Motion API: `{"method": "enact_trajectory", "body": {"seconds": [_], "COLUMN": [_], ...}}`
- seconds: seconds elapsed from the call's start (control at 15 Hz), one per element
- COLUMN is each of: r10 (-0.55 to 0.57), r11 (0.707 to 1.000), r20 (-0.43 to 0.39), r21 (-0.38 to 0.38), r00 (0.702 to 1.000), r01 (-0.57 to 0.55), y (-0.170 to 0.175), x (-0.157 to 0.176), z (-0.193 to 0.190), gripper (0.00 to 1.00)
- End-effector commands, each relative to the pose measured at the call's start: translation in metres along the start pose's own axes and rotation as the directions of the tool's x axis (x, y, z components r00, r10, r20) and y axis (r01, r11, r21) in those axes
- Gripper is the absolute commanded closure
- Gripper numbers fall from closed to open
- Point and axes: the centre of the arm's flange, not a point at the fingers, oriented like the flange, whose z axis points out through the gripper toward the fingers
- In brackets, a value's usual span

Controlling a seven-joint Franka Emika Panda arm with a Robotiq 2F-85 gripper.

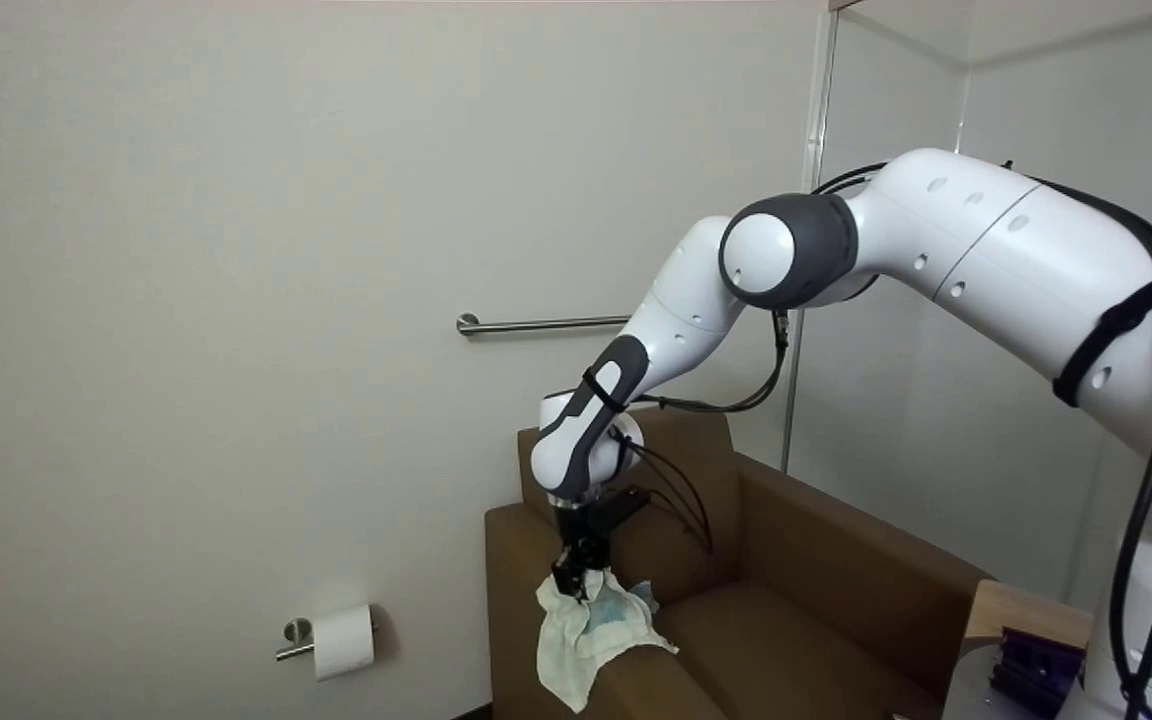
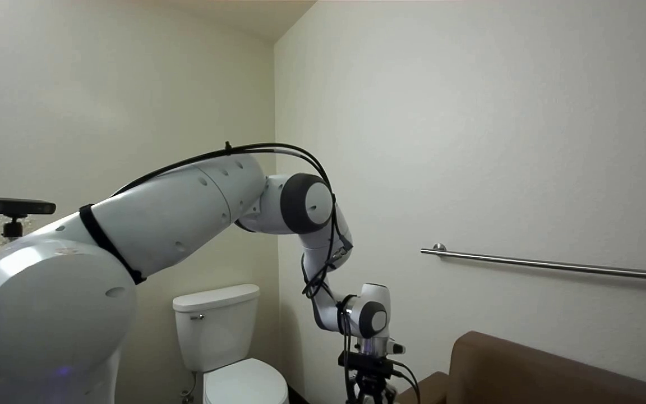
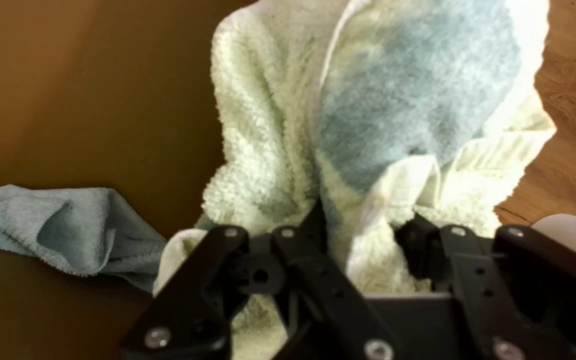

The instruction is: Use the towel to wipe the sofa's left arm

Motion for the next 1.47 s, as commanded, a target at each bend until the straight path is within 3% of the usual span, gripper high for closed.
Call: {"method": "enact_trajectory", "body": {"seconds": [0.0, 0.07, 0.13, 0.73, 1.4], "r10": [0.007, 0.009, 0.01, -0.036, -0.02], "r11": [1.0, 1.0, 1.0, 0.999, 0.999], "r20": [0.004, 0.005, 0.006, 0.05, 0.126], "r21": [0.007, 0.011, 0.013, 0.023, 0.05], "r00": [1.0, 1.0, 1.0, 0.998, 0.992], "r01": [-0.007, -0.009, -0.01, 0.035, 0.013], "y": [0.001, 0.002, 0.003, -0.017, -0.027], "x": [0.001, 0.001, 0.001, -0.03, -0.093], "z": [0.0, 0.0, 0.0, -0.004, 0.007], "gripper": [0.74, 0.74, 0.91, 0.91, 0.91]}}
